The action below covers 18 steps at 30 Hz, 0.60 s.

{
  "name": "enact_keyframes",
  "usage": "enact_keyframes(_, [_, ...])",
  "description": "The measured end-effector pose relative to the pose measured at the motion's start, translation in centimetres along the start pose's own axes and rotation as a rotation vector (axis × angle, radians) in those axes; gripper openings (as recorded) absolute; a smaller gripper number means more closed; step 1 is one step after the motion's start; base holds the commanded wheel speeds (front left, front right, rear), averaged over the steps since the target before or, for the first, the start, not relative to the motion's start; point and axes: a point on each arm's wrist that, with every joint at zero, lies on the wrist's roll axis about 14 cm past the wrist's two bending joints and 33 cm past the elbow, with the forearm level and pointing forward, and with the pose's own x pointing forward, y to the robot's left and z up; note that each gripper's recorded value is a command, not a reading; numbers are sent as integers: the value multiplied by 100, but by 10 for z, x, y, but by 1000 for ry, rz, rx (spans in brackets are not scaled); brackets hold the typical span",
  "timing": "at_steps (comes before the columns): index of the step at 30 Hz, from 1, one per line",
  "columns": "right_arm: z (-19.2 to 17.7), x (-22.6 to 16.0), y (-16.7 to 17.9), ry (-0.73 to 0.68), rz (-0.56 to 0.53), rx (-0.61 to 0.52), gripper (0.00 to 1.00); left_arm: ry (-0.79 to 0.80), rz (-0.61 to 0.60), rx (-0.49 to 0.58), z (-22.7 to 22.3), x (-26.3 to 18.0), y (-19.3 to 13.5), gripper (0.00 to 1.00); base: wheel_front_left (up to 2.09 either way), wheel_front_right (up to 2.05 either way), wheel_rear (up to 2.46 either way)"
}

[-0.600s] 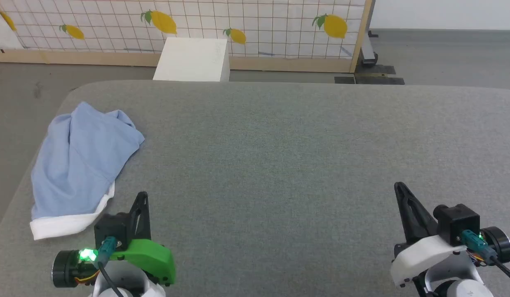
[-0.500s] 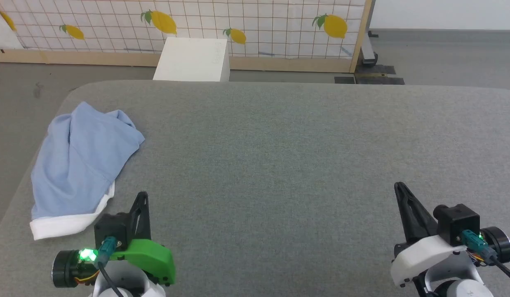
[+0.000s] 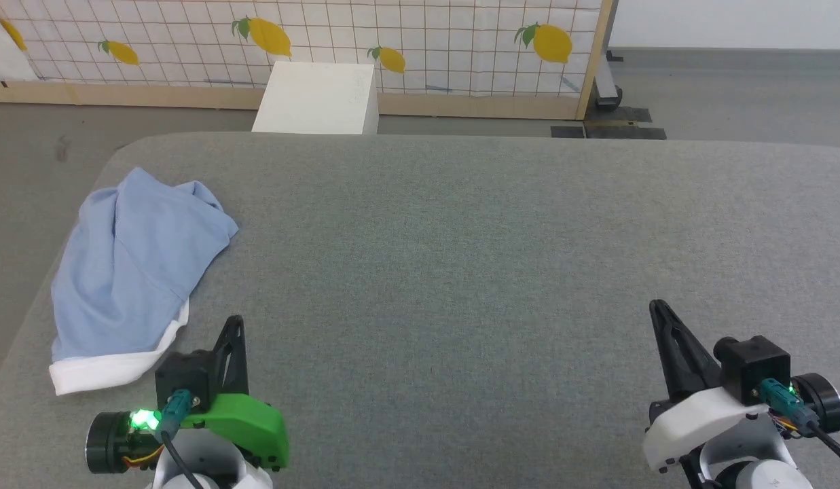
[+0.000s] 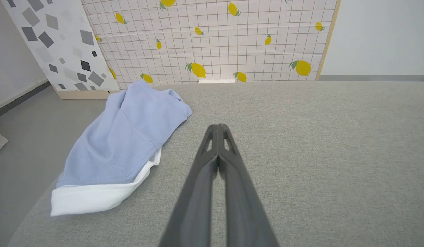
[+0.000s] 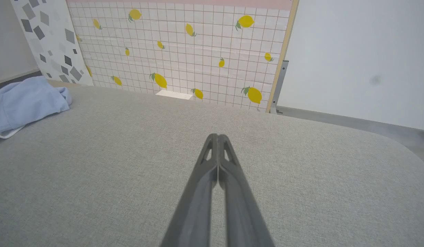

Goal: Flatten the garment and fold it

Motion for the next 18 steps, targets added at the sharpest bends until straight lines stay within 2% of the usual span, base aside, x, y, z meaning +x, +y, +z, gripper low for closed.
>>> enact_keyframes(18, [0,0,0,0,0,0,0,0,0,0,0,0,0,0,0,0,0])
